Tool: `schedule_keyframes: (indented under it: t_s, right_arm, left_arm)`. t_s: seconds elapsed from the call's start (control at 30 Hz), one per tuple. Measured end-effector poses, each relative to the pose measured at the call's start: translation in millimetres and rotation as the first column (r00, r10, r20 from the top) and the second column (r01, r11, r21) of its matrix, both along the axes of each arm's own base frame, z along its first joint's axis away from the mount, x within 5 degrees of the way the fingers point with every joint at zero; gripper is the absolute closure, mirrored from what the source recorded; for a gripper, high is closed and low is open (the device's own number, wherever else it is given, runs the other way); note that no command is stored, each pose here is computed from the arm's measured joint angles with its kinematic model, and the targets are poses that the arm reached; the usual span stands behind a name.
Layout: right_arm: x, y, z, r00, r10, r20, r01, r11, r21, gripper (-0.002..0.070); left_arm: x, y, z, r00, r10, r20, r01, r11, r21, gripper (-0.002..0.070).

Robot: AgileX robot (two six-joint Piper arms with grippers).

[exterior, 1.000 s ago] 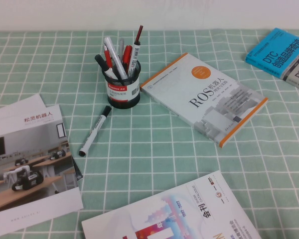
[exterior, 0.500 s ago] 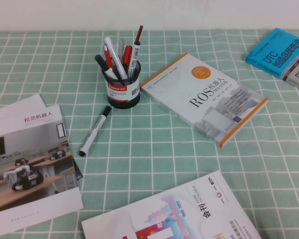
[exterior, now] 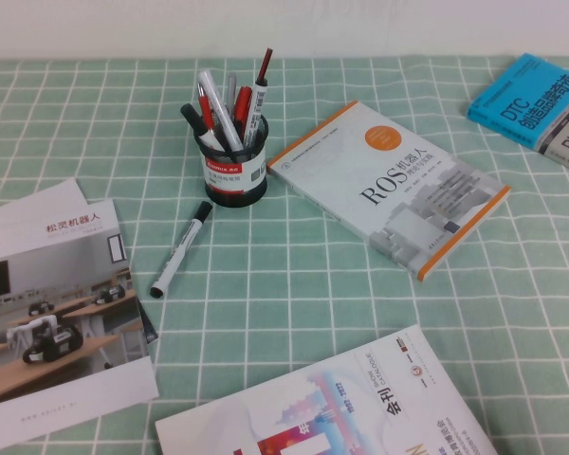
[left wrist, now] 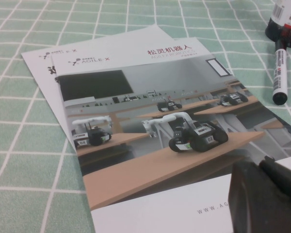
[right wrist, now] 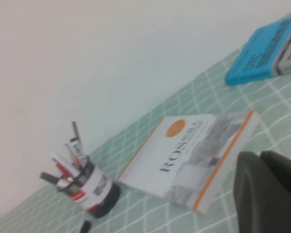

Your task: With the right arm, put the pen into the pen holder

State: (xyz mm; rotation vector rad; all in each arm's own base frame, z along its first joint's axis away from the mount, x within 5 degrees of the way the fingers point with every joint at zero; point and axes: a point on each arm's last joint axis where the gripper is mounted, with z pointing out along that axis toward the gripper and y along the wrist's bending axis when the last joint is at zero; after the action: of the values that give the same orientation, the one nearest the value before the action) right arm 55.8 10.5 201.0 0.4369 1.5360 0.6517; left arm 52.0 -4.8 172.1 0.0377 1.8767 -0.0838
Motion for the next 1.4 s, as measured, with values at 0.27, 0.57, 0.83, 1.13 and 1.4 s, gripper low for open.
schedule_keyframes:
  t_s: [0.27, 0.57, 0.83, 1.13, 1.4]
  right_arm:
    - [21, 18, 54, 0.963, 0.179, -0.203, -0.182, 0.983, 0.005, 0.0695]
    - [87, 36, 83, 0.715, 0.328, -0.618, -0.422, 0.906, -0.008, 0.0695]
    - [132, 46, 81, 0.523, 0.280, -0.805, -0.489, 0.872, -0.014, 0.0695]
    - [174, 129, 89, 0.464, 0.182, -0.867, -0.587, 0.796, -0.147, 0.0695]
    - [212, 239, 88, 0.472, 0.203, -0.858, -0.651, 0.736, -0.184, 0.0692]
  left_arm:
    - [0, 0, 0, 1.000, 0.000, 0.000, 0.000, 1.000, 0.000, 0.0680]
    - [0, 0, 0, 1.000, 0.000, 0.000, 0.000, 1.000, 0.000, 0.0680]
    - [0, 0, 0, 1.000, 0.000, 0.000, 0.000, 1.000, 0.000, 0.0680]
    - [0, 0, 0, 1.000, 0.000, 0.000, 0.000, 1.000, 0.000, 0.0680]
    - [0, 0, 0, 1.000, 0.000, 0.000, 0.000, 1.000, 0.000, 0.0680]
